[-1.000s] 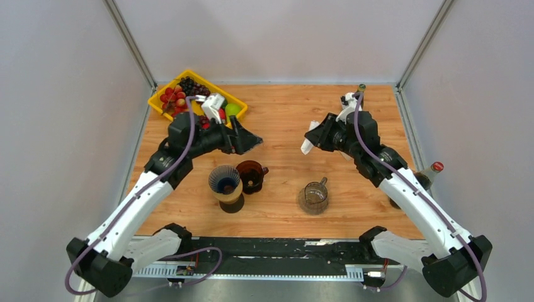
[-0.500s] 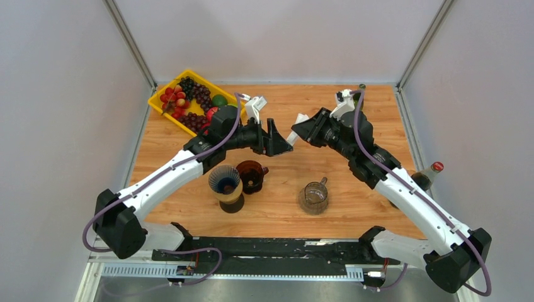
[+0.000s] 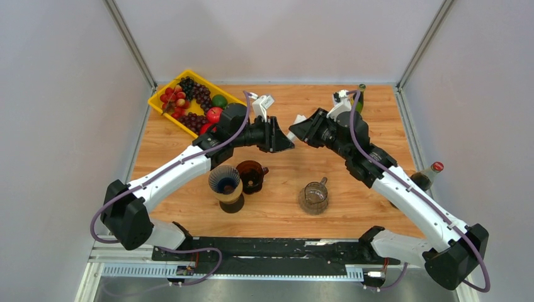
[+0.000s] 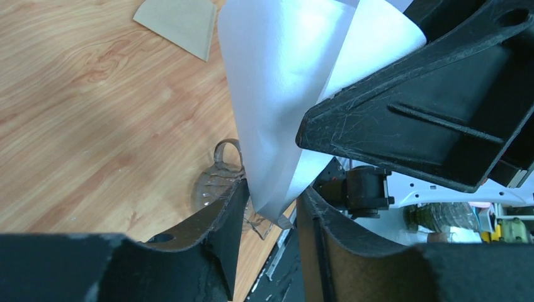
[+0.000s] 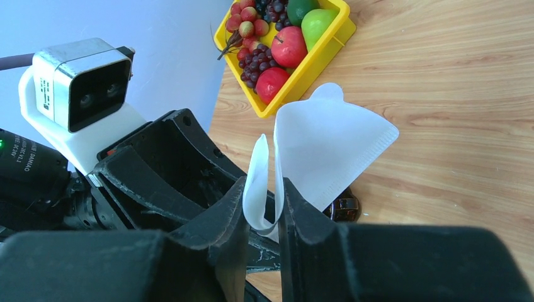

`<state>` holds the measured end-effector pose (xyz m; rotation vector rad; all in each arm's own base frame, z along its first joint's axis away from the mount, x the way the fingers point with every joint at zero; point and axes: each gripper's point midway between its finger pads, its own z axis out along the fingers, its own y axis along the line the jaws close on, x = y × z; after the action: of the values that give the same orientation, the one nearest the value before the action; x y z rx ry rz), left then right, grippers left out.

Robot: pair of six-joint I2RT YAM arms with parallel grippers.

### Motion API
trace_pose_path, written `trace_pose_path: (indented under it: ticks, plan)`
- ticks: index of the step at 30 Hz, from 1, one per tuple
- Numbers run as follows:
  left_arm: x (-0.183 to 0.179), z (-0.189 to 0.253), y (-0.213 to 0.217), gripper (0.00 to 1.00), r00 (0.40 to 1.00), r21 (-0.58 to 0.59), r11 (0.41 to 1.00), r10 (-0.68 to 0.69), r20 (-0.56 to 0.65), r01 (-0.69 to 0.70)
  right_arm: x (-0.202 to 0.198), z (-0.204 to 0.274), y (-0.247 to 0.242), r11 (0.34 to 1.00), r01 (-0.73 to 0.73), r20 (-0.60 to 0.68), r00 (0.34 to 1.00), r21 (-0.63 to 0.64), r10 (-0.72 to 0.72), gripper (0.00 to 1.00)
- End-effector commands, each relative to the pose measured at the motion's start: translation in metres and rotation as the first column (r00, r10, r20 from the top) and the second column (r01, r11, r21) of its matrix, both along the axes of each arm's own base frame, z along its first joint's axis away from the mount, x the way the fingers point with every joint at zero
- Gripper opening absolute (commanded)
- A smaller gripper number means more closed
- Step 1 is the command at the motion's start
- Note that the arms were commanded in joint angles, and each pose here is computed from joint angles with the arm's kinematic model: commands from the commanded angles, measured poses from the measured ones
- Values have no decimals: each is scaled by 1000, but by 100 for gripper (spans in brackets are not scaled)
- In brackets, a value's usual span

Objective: Place the coffee filter in the dripper

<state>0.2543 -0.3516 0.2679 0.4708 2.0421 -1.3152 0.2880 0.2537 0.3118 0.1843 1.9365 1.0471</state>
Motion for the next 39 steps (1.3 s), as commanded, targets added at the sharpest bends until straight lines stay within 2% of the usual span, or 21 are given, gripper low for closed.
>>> trace_pose_path:
  ticks: [1, 4, 8, 15, 21, 23, 27, 33, 37, 39]
  plan:
    - [6, 31, -5, 40, 997, -56, 998, 13, 79, -9, 4, 16, 4, 999, 5, 40, 999, 41, -6, 25]
    - [6, 30, -6, 30, 997, -54, 998, 13, 78, -9, 4, 15, 4, 999, 3, 44, 999, 36, -5, 30]
    - [7, 27, -5, 22, 997, -46, 999, 17, 80, -14, 4, 15, 0, 999, 18, 53, 998, 29, -20, 36]
    - [3, 11, 1, 19, 996, 13, 1000, 2, 93, -3, 7, 34, -30, 991, 131, 150, 981, -35, -125, 67]
    - [-16, 2, 10, 19, 978, 64, 993, -109, 180, 99, 0, 38, -81, 935, 278, 271, 938, -219, -216, 87]
    - [-25, 2, 13, 19, 961, 76, 986, -165, 220, 151, -8, 41, -97, 910, 304, 331, 921, -281, -205, 91]
    - [-50, 2, 17, 22, 900, 92, 950, -311, 305, 297, -28, 41, -107, 881, 254, 438, 897, -400, -60, 97]
    - [-94, 5, 26, 26, 746, 97, 850, -504, 435, 517, -71, 34, -80, 870, 14, 516, 810, -493, 279, 99]
    - [-107, 7, 34, 26, 648, 131, 814, -537, 541, 565, -101, 24, -45, 823, -230, 503, 696, -520, 513, 98]
    - [-109, 11, 36, 26, 612, 145, 809, -535, 582, 569, -104, 23, -38, 812, -268, 497, 678, -519, 542, 97]
